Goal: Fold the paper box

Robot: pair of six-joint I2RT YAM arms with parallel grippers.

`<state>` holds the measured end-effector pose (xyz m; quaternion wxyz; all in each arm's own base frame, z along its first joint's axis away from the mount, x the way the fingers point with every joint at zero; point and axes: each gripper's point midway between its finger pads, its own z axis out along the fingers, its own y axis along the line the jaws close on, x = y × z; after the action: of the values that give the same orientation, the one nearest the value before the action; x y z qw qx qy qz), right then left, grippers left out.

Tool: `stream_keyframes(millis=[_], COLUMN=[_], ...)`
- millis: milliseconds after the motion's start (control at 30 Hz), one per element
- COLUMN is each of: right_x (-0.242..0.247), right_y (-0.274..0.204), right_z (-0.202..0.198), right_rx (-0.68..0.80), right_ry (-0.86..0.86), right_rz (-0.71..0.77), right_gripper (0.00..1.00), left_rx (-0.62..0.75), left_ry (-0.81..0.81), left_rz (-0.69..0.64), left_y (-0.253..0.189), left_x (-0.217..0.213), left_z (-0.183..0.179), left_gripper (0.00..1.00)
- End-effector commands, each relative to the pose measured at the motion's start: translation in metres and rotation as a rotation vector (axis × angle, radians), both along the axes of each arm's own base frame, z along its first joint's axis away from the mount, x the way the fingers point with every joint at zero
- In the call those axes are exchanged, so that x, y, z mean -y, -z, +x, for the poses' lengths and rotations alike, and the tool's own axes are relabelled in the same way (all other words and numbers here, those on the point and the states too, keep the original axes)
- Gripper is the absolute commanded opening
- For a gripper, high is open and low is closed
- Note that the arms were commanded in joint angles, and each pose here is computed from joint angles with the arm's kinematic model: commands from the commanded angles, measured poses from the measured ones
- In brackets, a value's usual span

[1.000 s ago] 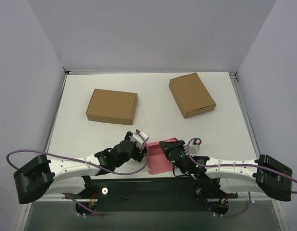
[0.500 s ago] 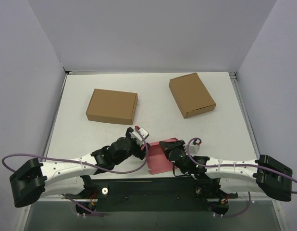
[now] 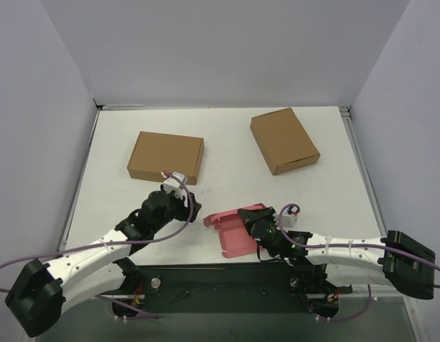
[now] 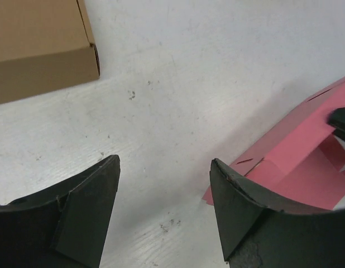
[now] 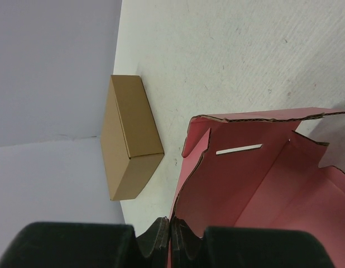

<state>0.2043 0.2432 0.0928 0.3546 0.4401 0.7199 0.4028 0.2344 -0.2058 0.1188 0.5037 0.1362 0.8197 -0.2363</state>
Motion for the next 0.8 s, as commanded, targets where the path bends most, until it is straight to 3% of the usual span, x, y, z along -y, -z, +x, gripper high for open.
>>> stream_keyframes(millis=[0, 267, 767], right_x=[0.009, 0.010, 0.013], right_y=[0.002, 0.005, 0.009], right_z=[0.002, 0.002, 0.002], right_rx=[0.022, 0.019, 0.011], right_ry=[0.033, 0.037, 0.047], right_rz=[-0.044, -0.045, -0.064], right_gripper=[0.00, 0.00, 0.00], left_rx=[-0.085, -0.176, -0.167], left_ry=[0.074, 0.136, 0.323], left_rz=[-0.047, 0.010, -0.019], left_y=[0.013, 0.058, 0.059], left_x=[0.022, 0.040, 0.076], left_z=[0.004, 0.008, -0.030], left_gripper=[0.75, 0.74, 0.69])
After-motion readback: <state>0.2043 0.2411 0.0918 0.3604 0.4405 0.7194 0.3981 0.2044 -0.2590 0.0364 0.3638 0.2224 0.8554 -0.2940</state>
